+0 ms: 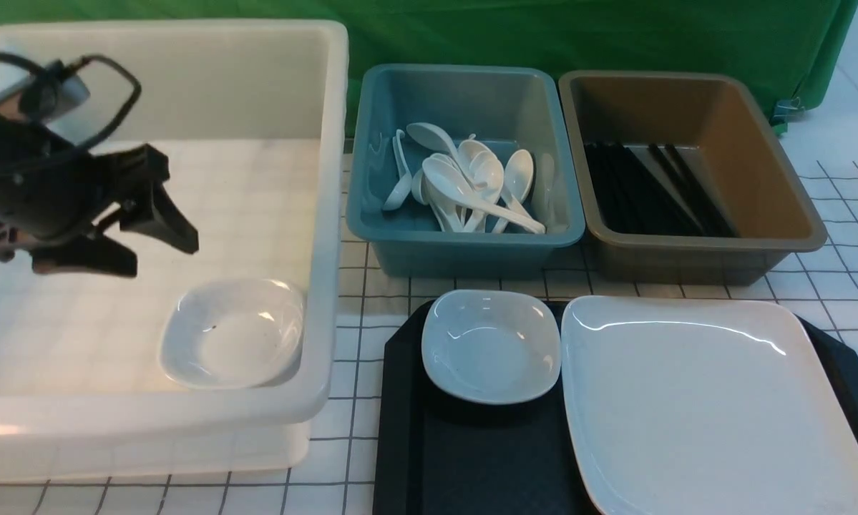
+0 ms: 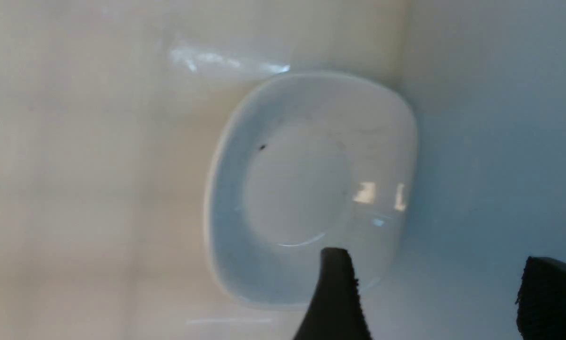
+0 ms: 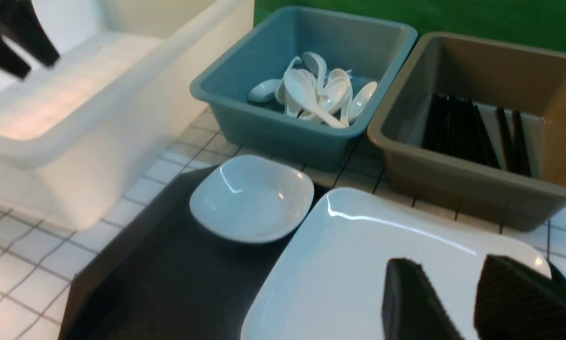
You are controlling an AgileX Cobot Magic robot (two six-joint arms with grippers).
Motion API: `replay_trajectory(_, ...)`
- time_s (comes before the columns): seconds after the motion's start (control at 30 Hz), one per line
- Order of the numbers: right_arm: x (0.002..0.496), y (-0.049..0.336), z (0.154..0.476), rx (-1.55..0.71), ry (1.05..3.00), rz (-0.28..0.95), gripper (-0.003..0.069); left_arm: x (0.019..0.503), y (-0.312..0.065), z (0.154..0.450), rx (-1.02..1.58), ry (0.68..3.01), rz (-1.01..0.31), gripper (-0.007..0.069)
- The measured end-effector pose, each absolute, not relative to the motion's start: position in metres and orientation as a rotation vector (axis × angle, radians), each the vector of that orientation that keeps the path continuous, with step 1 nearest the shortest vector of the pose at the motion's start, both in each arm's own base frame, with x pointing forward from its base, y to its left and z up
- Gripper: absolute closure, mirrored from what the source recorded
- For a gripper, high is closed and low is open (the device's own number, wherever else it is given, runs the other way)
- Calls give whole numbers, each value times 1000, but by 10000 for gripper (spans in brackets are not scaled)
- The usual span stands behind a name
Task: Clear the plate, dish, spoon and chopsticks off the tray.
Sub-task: Use the left arm to grab a small plate from the dinner plate
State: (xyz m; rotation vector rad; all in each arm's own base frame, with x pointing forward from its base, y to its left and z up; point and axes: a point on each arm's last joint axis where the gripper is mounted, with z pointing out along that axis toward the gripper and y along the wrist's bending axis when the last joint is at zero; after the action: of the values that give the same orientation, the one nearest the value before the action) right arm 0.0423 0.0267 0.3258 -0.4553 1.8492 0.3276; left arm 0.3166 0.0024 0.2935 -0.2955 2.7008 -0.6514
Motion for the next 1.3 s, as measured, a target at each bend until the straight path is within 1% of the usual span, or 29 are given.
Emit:
replay_trajectory(0.07,40,26,330,-463,1856,324,538,312,-11,311,-231,2668,-722,269)
replay_trajectory(0.13,37,24,337,-469,1847,307,625,304,-37,324,-98,2646,-788,411)
replay_trajectory(0.17,36,24,337,-470,1847,305,629,304,-40,325,-85,2645,-793,424)
replay_trajectory(0.2,35,22,342,-472,1836,288,644,296,-66,330,64,2646,-818,524)
replay_trajectory(0.27,34,21,346,-473,1828,276,647,285,-102,331,291,2657,-818,596)
replay_trajectory(0.33,33,20,346,-474,1826,270,647,271,-134,327,499,2672,-777,620)
replay_trajectory(0.37,33,20,346,-476,1831,269,647,263,-151,323,606,2680,-734,627)
replay_trajectory(0.47,33,20,345,-480,1841,267,647,245,-193,309,865,2663,-532,629)
replay_trajectory(0.5,33,20,345,-481,1844,266,647,242,-201,303,947,2636,-429,626)
replay_trajectory(0.53,33,20,345,-481,1844,265,647,239,-207,301,974,2630,-411,625)
replay_trajectory(0.57,33,20,344,-482,1847,265,647,235,-222,292,1084,2568,-268,612)
replay_trajectory(0.63,33,20,344,-483,1850,265,644,232,-240,281,1202,2465,-87,587)
replay_trajectory(0.67,32,20,344,-484,1852,265,643,230,-249,275,1264,2406,-7,566)
replay_trajectory(0.73,32,20,344,-483,1853,266,641,226,-269,261,1401,2280,130,496)
replay_trajectory(0.77,32,20,344,-483,1853,266,640,226,-274,256,1443,2229,182,469)
replay_trajectory(0.8,32,20,344,-483,1853,266,639,226,-284,245,1506,2178,235,424)
replay_trajectory(0.83,32,20,344,-483,1853,266,638,226,-288,239,1532,2152,258,393)
replay_trajectory(0.87,32,20,344,-483,1853,264,638,226,-289,237,1543,2148,269,385)
replay_trajectory(0.9,32,20,344,-484,1856,264,636,229,-295,224,1588,2117,315,323)
replay_trajectory(0.93,32,20,344,-484,1857,264,634,231,-298,215,1609,2108,332,286)
replay_trajectory(1.0,32,20,344,-485,1858,264,631,235,-301,201,1657,2082,377,219)
replay_trajectory(1.07,32,20,343,-485,1859,264,629,240,-306,190,1692,2042,403,174)
replay_trajectory(1.13,32,20,343,-485,1859,264,629,243,-311,180,1720,1995,408,143)
replay_trajectory(1.3,32,20,343,-485,1859,264,622,248,-318,166,1772,1905,419,127)
